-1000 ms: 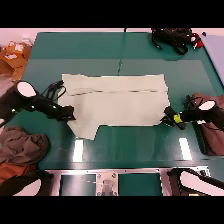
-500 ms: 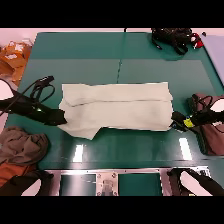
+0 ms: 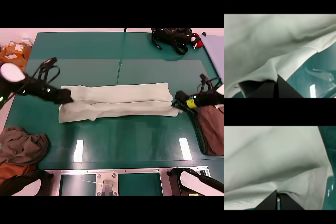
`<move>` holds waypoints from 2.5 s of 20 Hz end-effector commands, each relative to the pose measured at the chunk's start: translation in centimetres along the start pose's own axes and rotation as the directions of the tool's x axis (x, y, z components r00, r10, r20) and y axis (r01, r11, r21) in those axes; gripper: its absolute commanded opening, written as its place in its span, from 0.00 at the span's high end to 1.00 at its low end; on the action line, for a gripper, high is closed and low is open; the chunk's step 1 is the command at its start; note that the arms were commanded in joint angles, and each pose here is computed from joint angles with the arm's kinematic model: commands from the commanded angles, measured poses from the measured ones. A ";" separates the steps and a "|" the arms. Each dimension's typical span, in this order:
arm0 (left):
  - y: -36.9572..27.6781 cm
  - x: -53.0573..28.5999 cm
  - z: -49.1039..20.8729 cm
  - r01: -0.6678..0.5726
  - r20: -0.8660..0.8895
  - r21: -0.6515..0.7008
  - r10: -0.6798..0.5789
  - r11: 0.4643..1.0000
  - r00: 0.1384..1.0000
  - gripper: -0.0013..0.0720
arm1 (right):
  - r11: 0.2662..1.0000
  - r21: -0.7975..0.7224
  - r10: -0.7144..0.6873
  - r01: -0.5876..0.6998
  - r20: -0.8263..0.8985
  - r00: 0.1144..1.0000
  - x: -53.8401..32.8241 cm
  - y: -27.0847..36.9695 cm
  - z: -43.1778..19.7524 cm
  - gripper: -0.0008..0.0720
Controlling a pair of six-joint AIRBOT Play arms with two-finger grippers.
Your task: Fold the shirts.
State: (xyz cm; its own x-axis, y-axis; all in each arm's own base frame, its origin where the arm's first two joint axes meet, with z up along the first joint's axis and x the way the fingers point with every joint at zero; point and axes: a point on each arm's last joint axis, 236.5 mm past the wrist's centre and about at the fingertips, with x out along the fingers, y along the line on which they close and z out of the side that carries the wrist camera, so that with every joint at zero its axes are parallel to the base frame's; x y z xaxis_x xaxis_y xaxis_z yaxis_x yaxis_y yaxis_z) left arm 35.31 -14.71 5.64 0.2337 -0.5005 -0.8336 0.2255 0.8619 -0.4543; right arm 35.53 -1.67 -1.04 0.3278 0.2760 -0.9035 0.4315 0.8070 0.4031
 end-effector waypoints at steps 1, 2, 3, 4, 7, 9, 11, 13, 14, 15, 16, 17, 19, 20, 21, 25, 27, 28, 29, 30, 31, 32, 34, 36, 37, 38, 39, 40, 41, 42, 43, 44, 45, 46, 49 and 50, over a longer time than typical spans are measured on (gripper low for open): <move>1.2 2.0 6.3 -0.006 0.060 0.012 0.005 1.000 0.998 0.95 | 0.999 -0.007 0.051 -0.051 0.038 0.998 2.2 2.0 5.2 0.96; 1.7 2.7 7.7 -0.011 0.067 0.015 0.010 1.000 0.998 0.95 | 0.999 -0.009 0.050 -0.049 0.038 0.998 3.4 2.2 6.5 0.96; 2.2 3.4 9.0 -0.015 0.072 0.016 0.014 1.000 0.997 0.95 | 0.999 -0.011 0.049 -0.048 0.042 0.998 4.6 2.4 7.8 0.96; 2.7 4.2 10.2 -0.018 0.080 0.015 0.017 1.000 0.997 0.95 | 0.999 -0.011 0.052 -0.051 0.049 0.997 5.9 2.7 9.1 0.96; 4.4 6.8 13.5 -0.032 0.133 0.008 0.030 0.999 0.991 0.71 | 0.996 0.009 0.089 -0.090 0.077 0.993 9.4 3.8 12.7 0.73; 5.7 7.1 15.8 -0.061 0.222 -0.005 0.060 0.998 0.973 0.08 | 0.995 0.005 0.099 -0.100 0.116 0.988 10.1 4.0 15.3 0.50; 6.9 5.9 17.3 -0.075 0.281 -0.039 0.083 0.996 0.956 0.08 | 0.994 -0.029 0.107 -0.104 0.139 0.985 8.6 3.6 17.0 0.46; 8.2 4.7 17.1 -0.074 0.265 -0.068 0.090 0.995 0.960 0.09 | 0.992 -0.082 0.104 -0.096 0.101 0.989 6.8 2.2 17.1 0.35; 8.7 4.4 16.5 -0.068 0.236 -0.092 0.088 0.993 0.968 0.09 | 0.991 -0.092 0.098 -0.092 0.063 0.993 6.3 1.0 16.6 0.28; 9.0 4.2 15.7 -0.063 0.202 -0.102 0.083 0.993 0.976 0.09 | 0.992 -0.092 0.093 -0.090 0.028 0.995 6.1 -0.1 15.9 0.28; 9.1 4.2 14.7 -0.059 0.161 -0.106 0.076 0.993 0.984 0.09 | 0.991 -0.096 0.089 -0.090 -0.010 0.996 6.0 -1.2 15.2 0.24; 9.0 4.3 13.7 -0.053 0.120 -0.109 0.066 0.993 0.991 0.09 | 0.990 -0.105 0.088 -0.093 -0.050 0.995 6.1 -2.1 14.4 0.24; 8.5 4.5 12.0 -0.041 0.050 -0.106 0.047 0.994 0.998 0.10 | 0.988 -0.116 0.087 -0.102 -0.124 0.988 7.0 -3.3 12.9 0.24; 8.3 4.5 11.3 -0.036 0.020 -0.102 0.038 0.994 0.999 0.44 | 0.986 -0.125 0.087 -0.108 -0.160 0.983 7.7 -3.6 12.2 0.24; 8.1 4.6 10.8 -0.029 -0.003 -0.103 0.029 0.994 1.000 0.86 | 0.985 -0.127 0.088 -0.113 -0.192 0.977 8.5 -3.9 11.5 0.24; 7.1 4.6 10.2 0.010 -0.027 -0.113 -0.013 0.994 1.000 0.95 | 0.981 -0.097 0.132 -0.170 -0.315 0.940 12.2 -3.4 8.7 0.24; 6.4 4.6 10.5 0.040 -0.015 -0.122 -0.042 0.992 0.999 0.95 | 0.969 -0.104 0.169 -0.226 -0.391 0.905 13.2 -2.4 6.8 0.62; 5.9 4.8 10.7 0.051 -0.010 -0.119 -0.052 0.992 0.999 0.95 | 0.966 -0.112 0.172 -0.235 -0.403 0.899 13.3 -2.1 6.4 0.86; 5.3 5.2 10.7 0.053 -0.013 -0.106 -0.054 0.993 0.998 0.95 | 0.963 -0.111 0.183 -0.247 -0.406 0.895 13.1 -1.6 6.3 0.96; 4.4 6.0 10.7 0.056 -0.016 -0.079 -0.057 0.995 0.998 0.95 | 0.957 -0.106 0.205 -0.269 -0.406 0.891 12.6 -0.9 6.5 0.96; 3.2 6.9 10.8 0.059 -0.011 -0.044 -0.060 0.997 0.998 0.95 | 0.950 -0.107 0.228 -0.293 -0.404 0.886 11.7 0.0 6.6 0.96; 1.8 8.0 10.9 0.064 -0.006 -0.008 -0.064 0.998 0.998 0.95 | 0.944 -0.124 0.236 -0.307 -0.397 0.887 10.4 0.7 6.9 0.96; -1.7 10.9 10.5 0.091 -0.014 0.046 -0.090 0.995 0.996 0.95 | 0.930 -0.178 0.240 -0.322 -0.369 0.898 6.7 2.4 7.3 0.96; -5.3 14.7 9.1 0.117 -0.050 0.101 -0.112 0.988 0.992 0.95 | 0.908 -0.246 0.242 -0.338 -0.349 0.905 1.9 4.5 6.8 0.96; -7.3 16.6 8.2 0.135 -0.068 0.124 -0.127 0.983 0.990 0.95 | 0.896 -0.284 0.241 -0.342 -0.335 0.911 -0.7 5.6 6.2 0.96; -9.5 18.5 7.1 0.159 -0.086 0.144 -0.148 0.977 0.985 0.95 | 0.882 -0.319 0.246 -0.346 -0.313 0.917 -3.0 6.8 5.8 0.96; -11.8 20.4 6.0 0.190 -0.096 0.153 -0.177 0.970 0.980 0.95 | 0.869 -0.342 0.262 -0.357 -0.295 0.919 -5.6 8.3 5.0 0.96; -13.9 21.8 5.2 0.217 -0.096 0.159 -0.203 0.963 0.974 0.95 | 0.847 -0.371 0.287 -0.381 -0.286 0.914 -7.9 9.8 4.0 0.96; -15.6 23.1 4.6 0.231 -0.088 0.172 -0.218 0.958 0.972 0.95 | 0.818 -0.401 0.317 -0.411 -0.280 0.906 -10.3 11.4 2.8 0.96; -17.2 24.4 4.1 0.243 -0.072 0.184 -0.233 0.953 0.970 0.95 | 0.798 -0.418 0.344 -0.434 -0.276 0.898 -12.4 12.8 1.5 0.96; -18.6 25.3 3.8 0.253 -0.059 0.192 -0.246 0.948 0.968 0.95 | 0.775 -0.444 0.363 -0.450 -0.269 0.892 -14.0 13.8 0.6 0.96; -20.0 26.1 3.6 0.269 -0.045 0.195 -0.266 0.943 0.963 0.95 | 0.751 -0.471 0.382 -0.462 -0.259 0.887 -15.4 14.8 -0.3 0.96; -21.2 26.7 3.7 0.285 -0.027 0.195 -0.285 0.939 0.958 0.95 | 0.738 -0.492 0.388 -0.462 -0.251 0.887 -16.2 15.4 -0.9 0.96; -22.2 27.2 3.8 0.302 -0.017 0.190 -0.305 0.934 0.952 0.95 | 0.730 -0.506 0.389 -0.459 -0.244 0.888 -16.8 15.6 -1.3 0.96; -24.3 27.6 3.9 0.363 -0.035 0.164 -0.362 0.917 0.931 0.95 | 0.733 -0.509 0.387 -0.451 -0.233 0.892 -16.8 15.6 -1.3 0.96; -24.5 27.3 4.2 0.366 -0.029 0.169 -0.367 0.915 0.930 0.95 | 0.739 -0.503 0.387 -0.447 -0.225 0.894 -16.5 15.5 -1.0 0.96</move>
State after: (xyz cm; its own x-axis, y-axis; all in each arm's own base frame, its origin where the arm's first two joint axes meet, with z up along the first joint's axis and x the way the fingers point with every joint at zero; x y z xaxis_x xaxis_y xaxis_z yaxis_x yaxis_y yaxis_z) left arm 40.22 -47.82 -5.48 0.1031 -0.7456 -0.6584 0.4575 0.6233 -0.6342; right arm 36.37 6.33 19.17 0.2554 0.6729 -0.6942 -0.2366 0.7397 0.6300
